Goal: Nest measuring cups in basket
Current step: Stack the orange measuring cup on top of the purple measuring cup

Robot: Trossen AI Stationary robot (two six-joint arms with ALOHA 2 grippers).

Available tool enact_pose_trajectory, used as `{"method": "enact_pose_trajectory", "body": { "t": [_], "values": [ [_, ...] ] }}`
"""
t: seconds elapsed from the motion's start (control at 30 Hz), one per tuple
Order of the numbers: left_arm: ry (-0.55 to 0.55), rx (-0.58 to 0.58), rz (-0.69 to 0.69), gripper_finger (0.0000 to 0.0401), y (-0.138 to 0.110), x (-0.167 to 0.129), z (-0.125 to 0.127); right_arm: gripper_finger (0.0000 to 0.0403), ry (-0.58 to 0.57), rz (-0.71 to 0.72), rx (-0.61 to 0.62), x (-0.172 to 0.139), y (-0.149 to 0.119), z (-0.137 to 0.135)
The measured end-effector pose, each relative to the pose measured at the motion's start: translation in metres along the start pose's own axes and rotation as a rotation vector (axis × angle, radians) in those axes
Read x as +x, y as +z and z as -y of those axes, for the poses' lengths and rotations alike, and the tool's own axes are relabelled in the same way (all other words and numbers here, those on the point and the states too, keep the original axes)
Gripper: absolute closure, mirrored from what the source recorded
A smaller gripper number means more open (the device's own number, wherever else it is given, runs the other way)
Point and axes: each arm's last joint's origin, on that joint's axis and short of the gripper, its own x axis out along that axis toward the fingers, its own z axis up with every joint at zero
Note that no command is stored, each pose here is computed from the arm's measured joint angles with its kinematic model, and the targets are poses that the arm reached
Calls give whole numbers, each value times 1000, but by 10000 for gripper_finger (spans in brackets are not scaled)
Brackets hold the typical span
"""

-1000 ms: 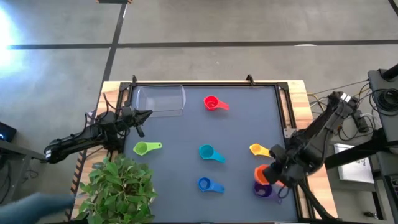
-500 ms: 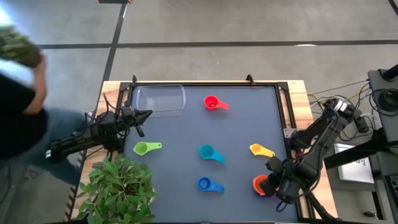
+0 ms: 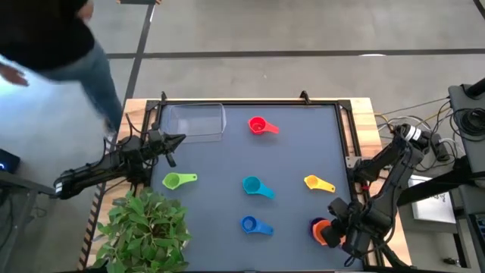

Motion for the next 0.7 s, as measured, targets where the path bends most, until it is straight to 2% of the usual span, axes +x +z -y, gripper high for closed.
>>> {"method": "enact_pose_trajectory", "body": {
  "t": [0.3,0.7],
  "values": [
    [0,0,0,401,0,0,0,389,10,33,-60,0,1,0],
    [0,0,0,401,0,0,0,339,-55,63,-85,0,4,6]
  ]
}}
